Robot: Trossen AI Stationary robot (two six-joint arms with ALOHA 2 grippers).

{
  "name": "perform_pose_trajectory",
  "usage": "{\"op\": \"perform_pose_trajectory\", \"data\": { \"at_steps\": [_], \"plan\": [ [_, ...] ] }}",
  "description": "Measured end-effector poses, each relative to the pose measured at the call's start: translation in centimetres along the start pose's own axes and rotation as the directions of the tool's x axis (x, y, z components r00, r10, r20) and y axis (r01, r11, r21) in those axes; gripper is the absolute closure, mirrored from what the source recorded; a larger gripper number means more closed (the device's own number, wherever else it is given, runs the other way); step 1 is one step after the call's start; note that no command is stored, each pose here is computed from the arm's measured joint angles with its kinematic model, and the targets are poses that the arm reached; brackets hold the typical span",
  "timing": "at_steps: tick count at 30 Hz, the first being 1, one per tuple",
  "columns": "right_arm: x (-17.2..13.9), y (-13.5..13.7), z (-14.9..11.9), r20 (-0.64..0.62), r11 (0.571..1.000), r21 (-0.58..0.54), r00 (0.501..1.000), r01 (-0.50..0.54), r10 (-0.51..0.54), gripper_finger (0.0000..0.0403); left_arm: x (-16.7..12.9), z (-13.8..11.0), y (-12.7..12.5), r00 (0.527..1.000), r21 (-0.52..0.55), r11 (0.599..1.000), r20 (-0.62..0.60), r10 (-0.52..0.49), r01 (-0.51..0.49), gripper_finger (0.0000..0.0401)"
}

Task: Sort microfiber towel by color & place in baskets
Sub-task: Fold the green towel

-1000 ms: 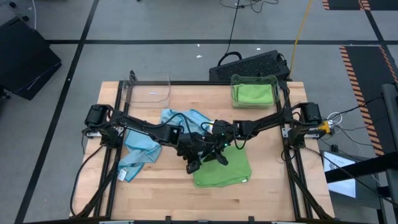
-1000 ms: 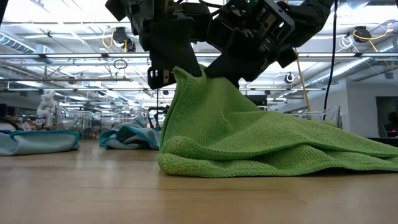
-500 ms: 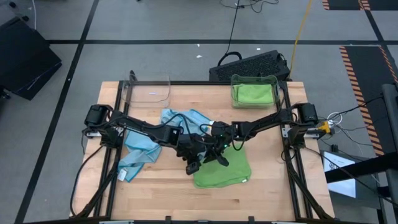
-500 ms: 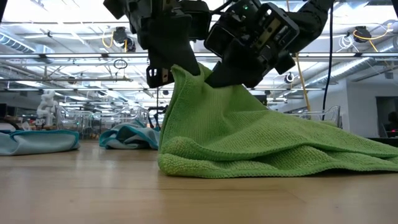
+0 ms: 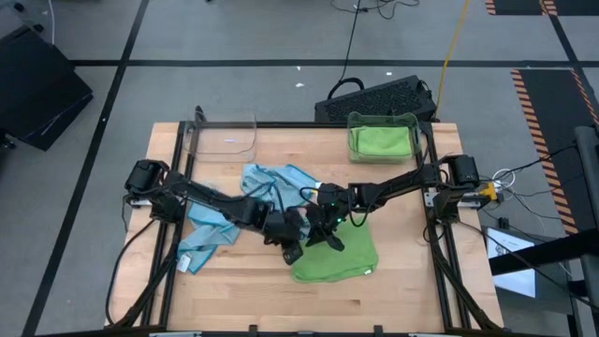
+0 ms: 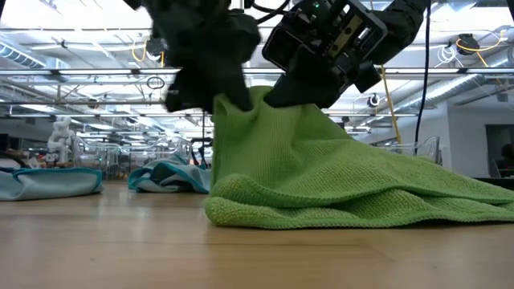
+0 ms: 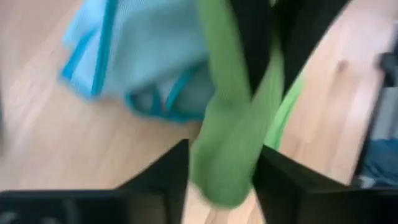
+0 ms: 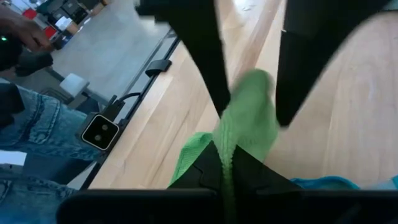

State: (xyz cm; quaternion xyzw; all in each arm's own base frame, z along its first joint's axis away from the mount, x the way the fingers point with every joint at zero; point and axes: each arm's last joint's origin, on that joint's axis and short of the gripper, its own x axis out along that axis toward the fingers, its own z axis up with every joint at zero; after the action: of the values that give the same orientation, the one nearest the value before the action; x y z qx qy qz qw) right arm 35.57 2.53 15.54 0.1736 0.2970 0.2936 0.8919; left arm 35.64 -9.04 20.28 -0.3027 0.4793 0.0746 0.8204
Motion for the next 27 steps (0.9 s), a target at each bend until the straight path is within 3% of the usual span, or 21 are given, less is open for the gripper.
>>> {"op": "perform_pose_trajectory", "data": {
  "at_steps": [4,7,14,18,27],
  "plan": [
    [-0.1,0.0,0.1,0.000,1.000,0.006,1.000,0.000,0.000,0.0401,0.0,-2.8,-1.8,0.998,-0.052,0.997,-0.004,0.060,-0.060,0.0170],
    [-0.4,0.3,0.4,0.010,1.000,-0.002,1.000,-0.001,0.001,0.0402,-0.1,-4.9,-3.2,0.995,-0.059,0.994,0.027,0.095,-0.093,0.0141],
    [-1.0,0.0,0.6,0.015,1.000,0.013,1.000,0.015,-0.015,0.0402,0.5,-9.5,-3.8,0.966,-0.188,0.970,0.179,0.187,-0.153,0.0144],
    [-1.2,-0.3,0.6,0.018,1.000,0.021,1.000,0.022,-0.022,0.0402,1.7,-10.9,-3.0,0.935,-0.222,0.971,0.318,0.157,-0.088,0.0143],
    [-2.1,-0.8,1.0,0.030,0.998,0.038,0.999,0.042,-0.043,0.0403,3.7,-11.4,0.3,0.905,-0.274,0.959,0.424,0.050,0.076,0.0091]
  ]
}}
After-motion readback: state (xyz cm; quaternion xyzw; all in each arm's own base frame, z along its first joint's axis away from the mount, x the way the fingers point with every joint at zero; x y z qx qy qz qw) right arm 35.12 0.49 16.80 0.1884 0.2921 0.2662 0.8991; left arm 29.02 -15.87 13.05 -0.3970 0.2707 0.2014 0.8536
